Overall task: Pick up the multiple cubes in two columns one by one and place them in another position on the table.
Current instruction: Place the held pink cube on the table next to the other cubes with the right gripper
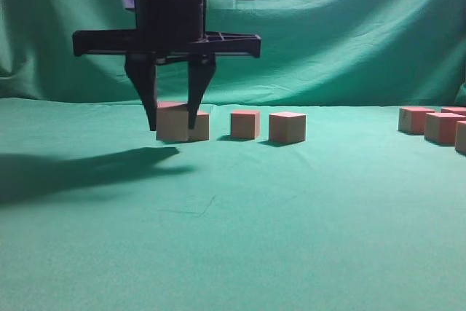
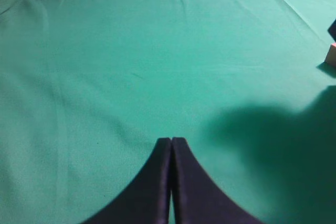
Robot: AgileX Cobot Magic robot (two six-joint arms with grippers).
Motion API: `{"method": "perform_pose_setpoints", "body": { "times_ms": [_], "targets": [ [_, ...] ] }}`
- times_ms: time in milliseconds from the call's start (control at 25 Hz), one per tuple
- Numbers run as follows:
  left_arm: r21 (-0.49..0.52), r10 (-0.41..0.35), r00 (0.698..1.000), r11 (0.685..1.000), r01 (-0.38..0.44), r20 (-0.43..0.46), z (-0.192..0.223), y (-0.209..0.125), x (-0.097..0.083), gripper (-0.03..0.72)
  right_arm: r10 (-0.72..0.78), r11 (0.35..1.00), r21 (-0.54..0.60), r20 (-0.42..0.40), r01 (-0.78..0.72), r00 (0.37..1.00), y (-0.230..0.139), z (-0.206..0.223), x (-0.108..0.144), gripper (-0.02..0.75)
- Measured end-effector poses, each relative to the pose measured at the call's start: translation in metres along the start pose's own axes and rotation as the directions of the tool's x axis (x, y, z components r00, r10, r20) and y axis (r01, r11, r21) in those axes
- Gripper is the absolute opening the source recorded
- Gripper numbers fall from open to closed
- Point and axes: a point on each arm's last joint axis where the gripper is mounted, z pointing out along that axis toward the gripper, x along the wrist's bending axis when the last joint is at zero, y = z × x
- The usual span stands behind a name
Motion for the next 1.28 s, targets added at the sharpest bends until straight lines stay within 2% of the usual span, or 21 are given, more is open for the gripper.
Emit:
{"method": "perform_pose_setpoints", "body": {
  "times_ms": [520, 1280],
  "targets": [
    [0.000, 0.000, 1.000, 1.000, 0.000, 0.000, 0.000, 0.000, 0.000, 0.000, 0.025, 0.997, -0.072, -0.025, -0.026, 0.999, 0.006, 0.005, 0.003, 0.267],
    [0.000, 0.000, 1.000, 1.000, 0.000, 0.000, 0.000, 0.000, 0.000, 0.000, 0.024, 0.999, -0.047, -0.004, -0.024, 1.000, 0.004, 0.014, 0.003, 0.267]
  ]
}}
